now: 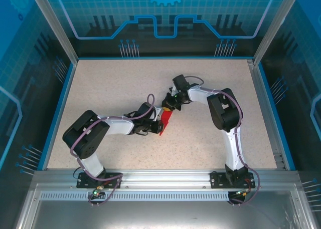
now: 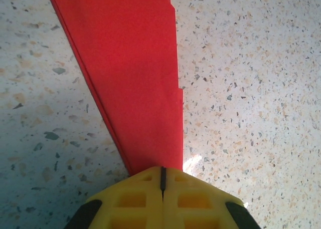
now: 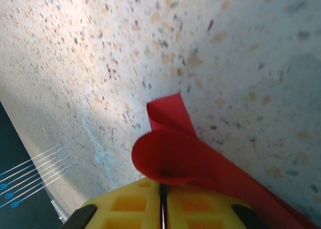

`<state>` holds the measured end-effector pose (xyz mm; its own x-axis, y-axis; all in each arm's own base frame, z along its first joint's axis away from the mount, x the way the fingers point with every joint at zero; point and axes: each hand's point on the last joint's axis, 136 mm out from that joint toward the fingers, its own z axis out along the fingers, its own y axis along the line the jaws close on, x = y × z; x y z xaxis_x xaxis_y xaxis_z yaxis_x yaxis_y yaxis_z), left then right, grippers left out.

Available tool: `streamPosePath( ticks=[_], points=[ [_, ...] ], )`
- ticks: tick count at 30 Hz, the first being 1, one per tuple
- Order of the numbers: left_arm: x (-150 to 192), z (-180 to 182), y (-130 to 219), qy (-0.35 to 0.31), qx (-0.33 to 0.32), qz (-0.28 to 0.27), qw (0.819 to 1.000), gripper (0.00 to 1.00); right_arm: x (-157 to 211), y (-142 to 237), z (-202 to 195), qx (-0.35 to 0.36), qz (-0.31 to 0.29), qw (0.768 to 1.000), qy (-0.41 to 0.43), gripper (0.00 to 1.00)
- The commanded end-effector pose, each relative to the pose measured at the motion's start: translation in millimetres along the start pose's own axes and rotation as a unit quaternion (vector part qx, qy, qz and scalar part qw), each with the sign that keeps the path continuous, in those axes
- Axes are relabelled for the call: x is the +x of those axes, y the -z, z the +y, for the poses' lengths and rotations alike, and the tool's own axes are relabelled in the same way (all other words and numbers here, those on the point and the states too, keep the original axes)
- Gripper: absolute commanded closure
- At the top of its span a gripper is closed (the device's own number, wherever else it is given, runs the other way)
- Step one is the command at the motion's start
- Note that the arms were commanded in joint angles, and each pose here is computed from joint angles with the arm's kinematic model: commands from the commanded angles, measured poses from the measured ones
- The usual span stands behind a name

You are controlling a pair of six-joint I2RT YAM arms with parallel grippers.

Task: Fold a paper plane with a square sheet of paper (pick it up from the middle)
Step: Fold the wing for the fifth time at the center of the table.

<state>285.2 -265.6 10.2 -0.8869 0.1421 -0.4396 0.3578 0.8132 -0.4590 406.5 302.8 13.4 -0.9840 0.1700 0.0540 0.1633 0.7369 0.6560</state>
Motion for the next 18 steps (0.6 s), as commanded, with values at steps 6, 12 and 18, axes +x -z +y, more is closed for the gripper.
streamPosePath(
  ticks=[6,12,18],
  points=[
    [118.9,36.2,8.6,0.067,-0.066,0.194,0.976,1.0,-88.4,16.7,-41.7,0.061,-0.126,0.99,-0.006,0.89],
    [121.6,33.2,8.8,0.065,-0.061,0.197,0.976,1.0,-98.5,10.1,-50.2,0.073,-0.124,0.99,-0.009,0.89],
    [122.4,30.6,9.9,0.064,-0.058,0.198,0.976,1.0,-106.8,18.2,-42.4,0.068,-0.134,0.989,0.0,0.89]
  ],
)
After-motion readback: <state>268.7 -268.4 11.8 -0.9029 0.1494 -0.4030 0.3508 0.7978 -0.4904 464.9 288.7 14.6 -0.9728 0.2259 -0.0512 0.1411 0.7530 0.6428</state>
